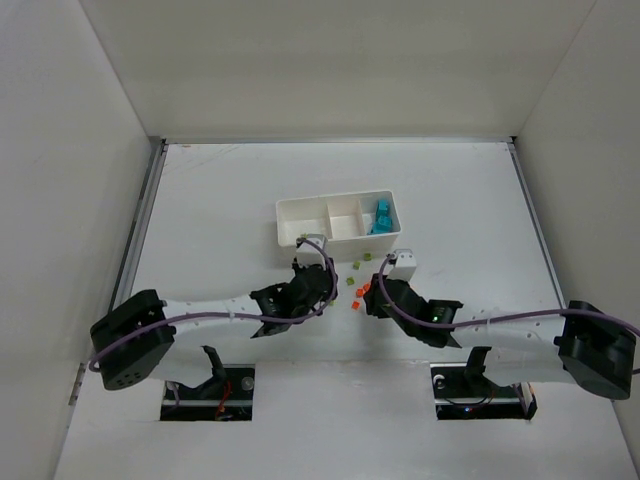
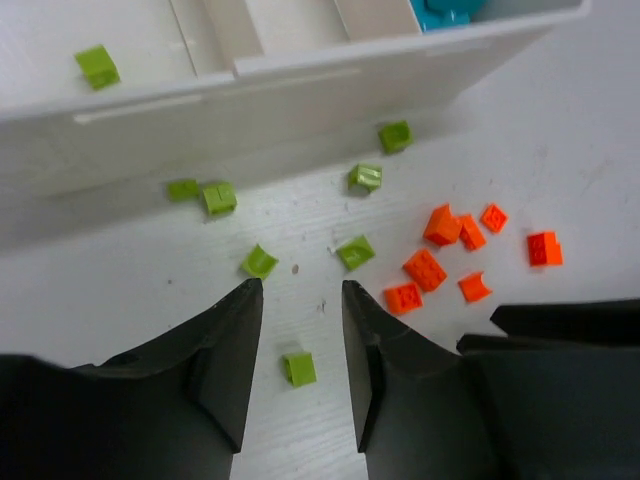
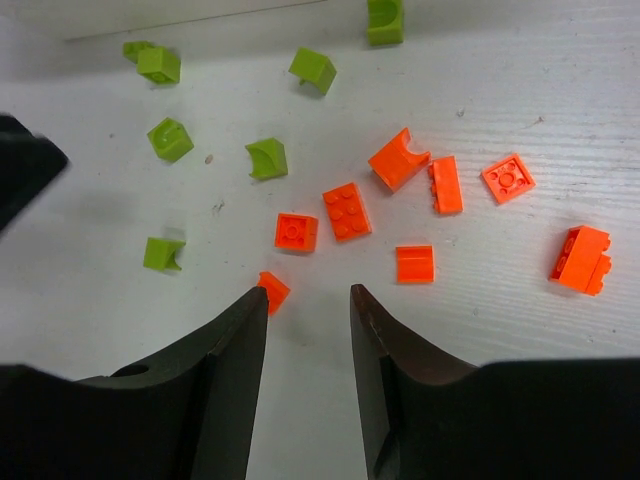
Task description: Sort the legos into containers by color
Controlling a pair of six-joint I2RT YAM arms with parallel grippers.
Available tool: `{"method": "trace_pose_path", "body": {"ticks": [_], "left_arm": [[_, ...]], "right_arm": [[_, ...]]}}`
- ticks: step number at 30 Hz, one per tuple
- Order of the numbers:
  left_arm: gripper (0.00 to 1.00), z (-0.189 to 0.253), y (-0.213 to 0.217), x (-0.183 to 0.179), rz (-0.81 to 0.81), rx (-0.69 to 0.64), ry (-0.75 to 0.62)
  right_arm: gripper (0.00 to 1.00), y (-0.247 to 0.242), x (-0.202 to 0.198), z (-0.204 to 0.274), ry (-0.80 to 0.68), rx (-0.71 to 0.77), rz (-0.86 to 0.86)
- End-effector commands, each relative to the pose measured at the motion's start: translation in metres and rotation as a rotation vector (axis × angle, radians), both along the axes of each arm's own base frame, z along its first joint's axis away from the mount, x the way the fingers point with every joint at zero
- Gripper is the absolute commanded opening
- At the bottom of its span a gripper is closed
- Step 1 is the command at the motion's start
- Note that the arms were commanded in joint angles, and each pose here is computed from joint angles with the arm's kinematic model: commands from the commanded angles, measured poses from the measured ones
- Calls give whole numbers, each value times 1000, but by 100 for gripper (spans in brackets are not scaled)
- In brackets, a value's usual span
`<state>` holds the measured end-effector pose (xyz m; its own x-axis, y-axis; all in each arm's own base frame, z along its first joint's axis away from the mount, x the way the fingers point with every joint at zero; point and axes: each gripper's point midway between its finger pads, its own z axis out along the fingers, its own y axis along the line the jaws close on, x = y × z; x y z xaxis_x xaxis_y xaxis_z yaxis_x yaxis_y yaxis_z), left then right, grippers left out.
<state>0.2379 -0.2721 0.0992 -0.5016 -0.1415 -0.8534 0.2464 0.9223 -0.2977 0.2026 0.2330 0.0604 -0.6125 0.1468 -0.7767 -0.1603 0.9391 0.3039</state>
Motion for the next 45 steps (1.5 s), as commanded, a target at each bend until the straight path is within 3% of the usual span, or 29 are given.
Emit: {"method": "trace_pose_path", "body": {"ticks": [1, 7, 16, 21, 27, 37, 45], "left_arm": [[37, -14, -9, -19, -34, 7, 50], [40, -35, -14, -30, -41, 55, 71], [36, -64, -21, -36, -68, 148, 100], [23, -70, -22, -32, -50, 167, 90], [16, -28, -24, -24, -42, 90, -3], [16, 53, 23, 46, 117, -36, -126], [16, 64, 57, 107, 245, -80, -127]], "right_arm": [[44, -3, 4, 7, -19, 12, -26], [43, -2, 8, 4, -15, 4, -31], [44, -7, 5, 7, -20, 19, -40], [44, -8, 4, 5, -14, 21, -43], [44, -14, 9, -3, 1, 3, -75], [41, -2, 29, -3, -6, -55, -65], [41, 2, 27, 2, -19, -45, -60]]}}
